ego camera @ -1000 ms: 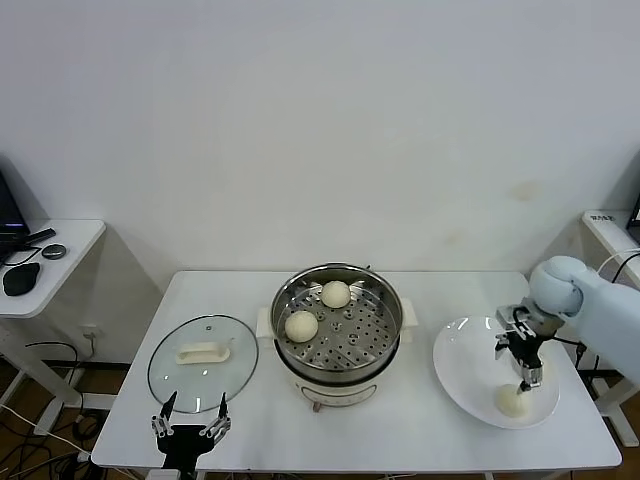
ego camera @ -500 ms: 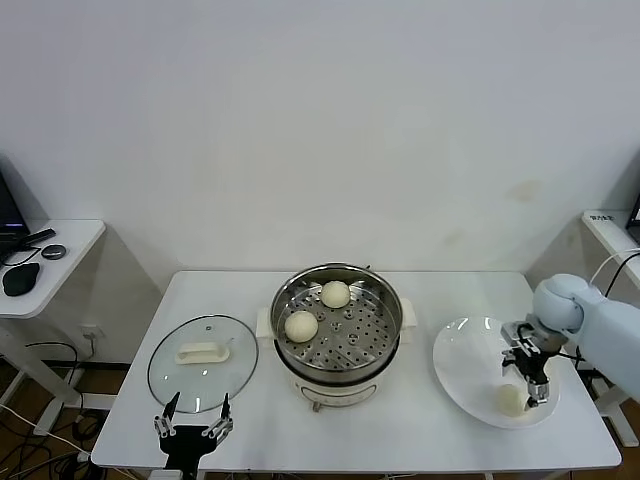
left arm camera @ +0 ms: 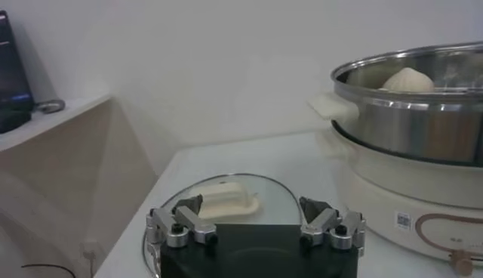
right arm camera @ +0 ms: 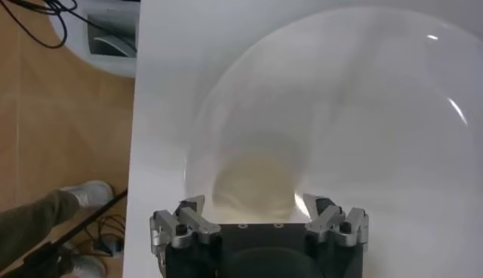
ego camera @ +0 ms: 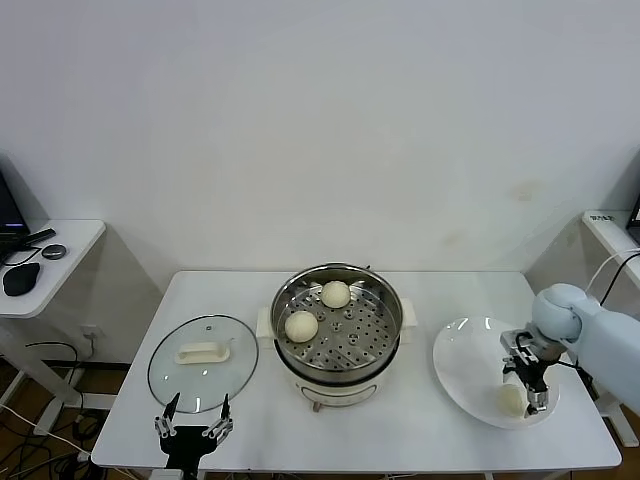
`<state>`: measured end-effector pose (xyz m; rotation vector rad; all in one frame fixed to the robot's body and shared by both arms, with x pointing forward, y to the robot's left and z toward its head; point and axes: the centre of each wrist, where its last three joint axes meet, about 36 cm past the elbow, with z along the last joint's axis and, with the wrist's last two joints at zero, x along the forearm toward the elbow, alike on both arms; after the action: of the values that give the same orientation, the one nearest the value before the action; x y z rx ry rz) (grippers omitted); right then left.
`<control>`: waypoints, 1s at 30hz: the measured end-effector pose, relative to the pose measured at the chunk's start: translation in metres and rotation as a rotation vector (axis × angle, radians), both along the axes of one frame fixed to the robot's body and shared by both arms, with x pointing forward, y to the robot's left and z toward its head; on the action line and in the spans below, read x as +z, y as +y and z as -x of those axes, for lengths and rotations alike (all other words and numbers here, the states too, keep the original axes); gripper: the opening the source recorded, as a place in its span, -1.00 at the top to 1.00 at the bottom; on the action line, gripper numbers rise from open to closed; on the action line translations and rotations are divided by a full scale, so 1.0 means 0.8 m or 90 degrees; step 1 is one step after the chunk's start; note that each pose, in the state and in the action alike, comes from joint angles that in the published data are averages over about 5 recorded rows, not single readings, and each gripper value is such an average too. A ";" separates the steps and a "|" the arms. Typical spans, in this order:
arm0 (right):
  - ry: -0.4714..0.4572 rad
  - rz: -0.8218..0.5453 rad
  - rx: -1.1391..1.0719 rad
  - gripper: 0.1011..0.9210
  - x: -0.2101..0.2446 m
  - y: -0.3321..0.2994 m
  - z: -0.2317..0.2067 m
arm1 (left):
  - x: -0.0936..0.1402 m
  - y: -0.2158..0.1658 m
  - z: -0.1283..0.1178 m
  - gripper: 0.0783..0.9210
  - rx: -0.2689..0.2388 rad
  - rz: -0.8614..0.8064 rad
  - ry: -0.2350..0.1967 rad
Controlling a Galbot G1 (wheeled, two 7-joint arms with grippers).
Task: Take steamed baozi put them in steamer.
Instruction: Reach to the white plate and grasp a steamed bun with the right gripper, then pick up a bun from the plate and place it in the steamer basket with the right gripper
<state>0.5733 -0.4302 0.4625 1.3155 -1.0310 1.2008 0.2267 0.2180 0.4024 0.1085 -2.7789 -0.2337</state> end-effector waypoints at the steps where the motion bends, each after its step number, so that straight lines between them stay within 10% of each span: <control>1: 0.000 0.000 -0.001 -0.76 -0.001 0.000 0.000 | 0.000 0.000 0.000 -0.77 0.000 0.000 0.000; 10: 0.000 0.005 -0.006 -0.61 -0.011 0.003 0.001 | -0.001 0.000 -0.003 -0.77 0.004 -0.001 -0.002; 21: -0.009 0.001 -0.020 0.09 -0.012 0.002 -0.002 | -0.004 0.000 -0.006 -0.77 0.002 0.000 -0.001; 30: -0.026 -0.015 -0.021 0.17 0.016 0.004 -0.017 | -0.008 -0.001 -0.013 -0.77 0.001 0.001 -0.005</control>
<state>0.5866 -0.4274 0.4755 1.2926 -1.0954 1.1978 0.2368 0.2169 0.3960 0.1111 -2.7862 -0.2302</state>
